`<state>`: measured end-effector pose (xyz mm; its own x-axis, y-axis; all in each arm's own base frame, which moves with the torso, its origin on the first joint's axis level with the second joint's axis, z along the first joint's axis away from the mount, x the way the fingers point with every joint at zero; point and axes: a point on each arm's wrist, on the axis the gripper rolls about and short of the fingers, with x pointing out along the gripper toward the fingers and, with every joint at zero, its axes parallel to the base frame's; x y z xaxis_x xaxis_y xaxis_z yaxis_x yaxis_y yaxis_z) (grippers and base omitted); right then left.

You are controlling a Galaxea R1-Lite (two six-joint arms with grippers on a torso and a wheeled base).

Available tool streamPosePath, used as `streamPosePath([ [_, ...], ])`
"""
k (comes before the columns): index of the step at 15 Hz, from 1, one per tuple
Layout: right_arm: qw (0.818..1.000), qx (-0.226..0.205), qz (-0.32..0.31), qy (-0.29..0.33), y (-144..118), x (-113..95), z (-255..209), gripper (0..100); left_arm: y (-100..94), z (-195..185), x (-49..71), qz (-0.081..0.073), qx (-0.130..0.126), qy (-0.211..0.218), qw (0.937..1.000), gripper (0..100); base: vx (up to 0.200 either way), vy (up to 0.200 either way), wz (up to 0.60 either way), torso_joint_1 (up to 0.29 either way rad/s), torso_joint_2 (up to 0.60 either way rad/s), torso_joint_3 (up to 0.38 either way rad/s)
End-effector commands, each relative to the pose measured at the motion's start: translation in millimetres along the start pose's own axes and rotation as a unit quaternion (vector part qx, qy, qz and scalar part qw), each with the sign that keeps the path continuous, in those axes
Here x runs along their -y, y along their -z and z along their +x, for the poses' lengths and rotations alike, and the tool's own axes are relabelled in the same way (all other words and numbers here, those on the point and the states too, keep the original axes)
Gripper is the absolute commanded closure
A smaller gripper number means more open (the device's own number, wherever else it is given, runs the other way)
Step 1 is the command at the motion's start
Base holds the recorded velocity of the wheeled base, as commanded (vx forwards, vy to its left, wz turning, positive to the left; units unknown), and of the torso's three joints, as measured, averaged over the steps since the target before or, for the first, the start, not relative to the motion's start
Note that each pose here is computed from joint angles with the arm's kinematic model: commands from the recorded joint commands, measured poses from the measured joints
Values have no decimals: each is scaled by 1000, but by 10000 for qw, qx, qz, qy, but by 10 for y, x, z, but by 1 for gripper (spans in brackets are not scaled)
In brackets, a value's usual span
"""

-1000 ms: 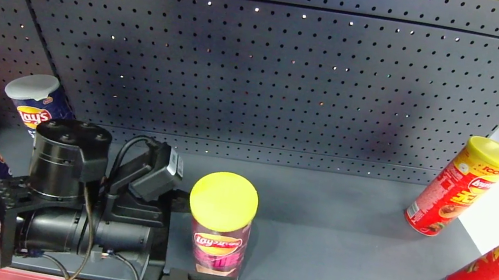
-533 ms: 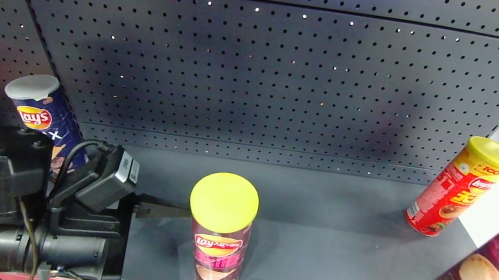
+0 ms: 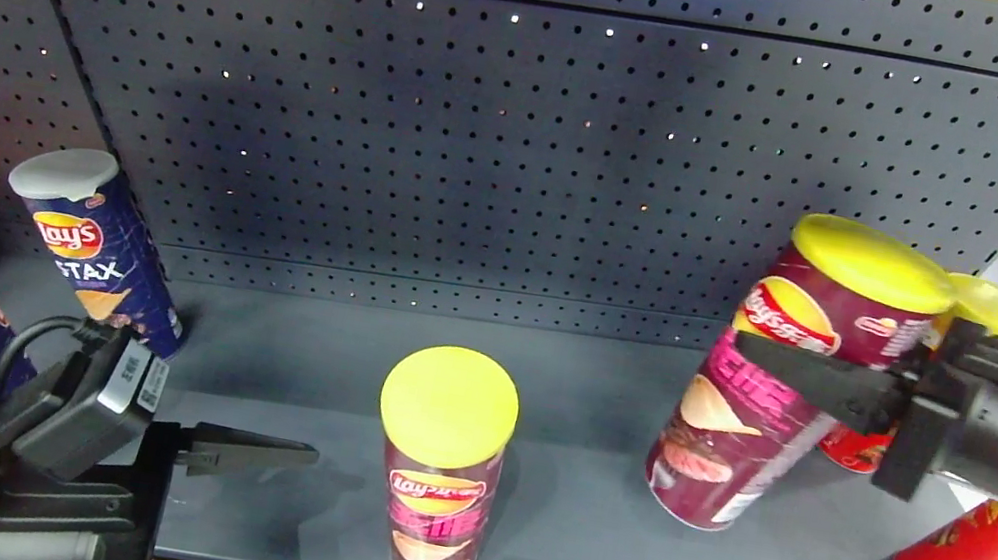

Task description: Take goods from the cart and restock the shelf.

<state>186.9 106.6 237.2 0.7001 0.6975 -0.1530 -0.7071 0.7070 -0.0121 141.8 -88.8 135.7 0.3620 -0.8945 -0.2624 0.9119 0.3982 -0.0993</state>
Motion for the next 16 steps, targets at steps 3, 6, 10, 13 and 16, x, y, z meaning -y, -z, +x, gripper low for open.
streamPosePath([
  [3,9993,-265,53,-264,185,186,912,100,-23,-83,23,-5,129,-240,9996,0,0,0,0,0,0,0],
  [6,9989,-139,-37,-450,155,272,1232,100,-9,-98,12,-33,113,-320,9994,0,0,0,0,0,0,0],
  [10,9963,-143,-356,-769,216,270,1543,100,-7,-98,8,-59,71,-423,9991,0,0,0,0,0,0,0],
  [13,9948,-38,-404,-934,171,218,1670,100,0,-92,2,-78,43,-458,9989,0,0,0,0,0,0,0],
  [16,9934,-73,-410,-1067,213,166,1748,100,10,-86,-2,-97,19,-463,9989,0,0,0,0,0,0,0],
])
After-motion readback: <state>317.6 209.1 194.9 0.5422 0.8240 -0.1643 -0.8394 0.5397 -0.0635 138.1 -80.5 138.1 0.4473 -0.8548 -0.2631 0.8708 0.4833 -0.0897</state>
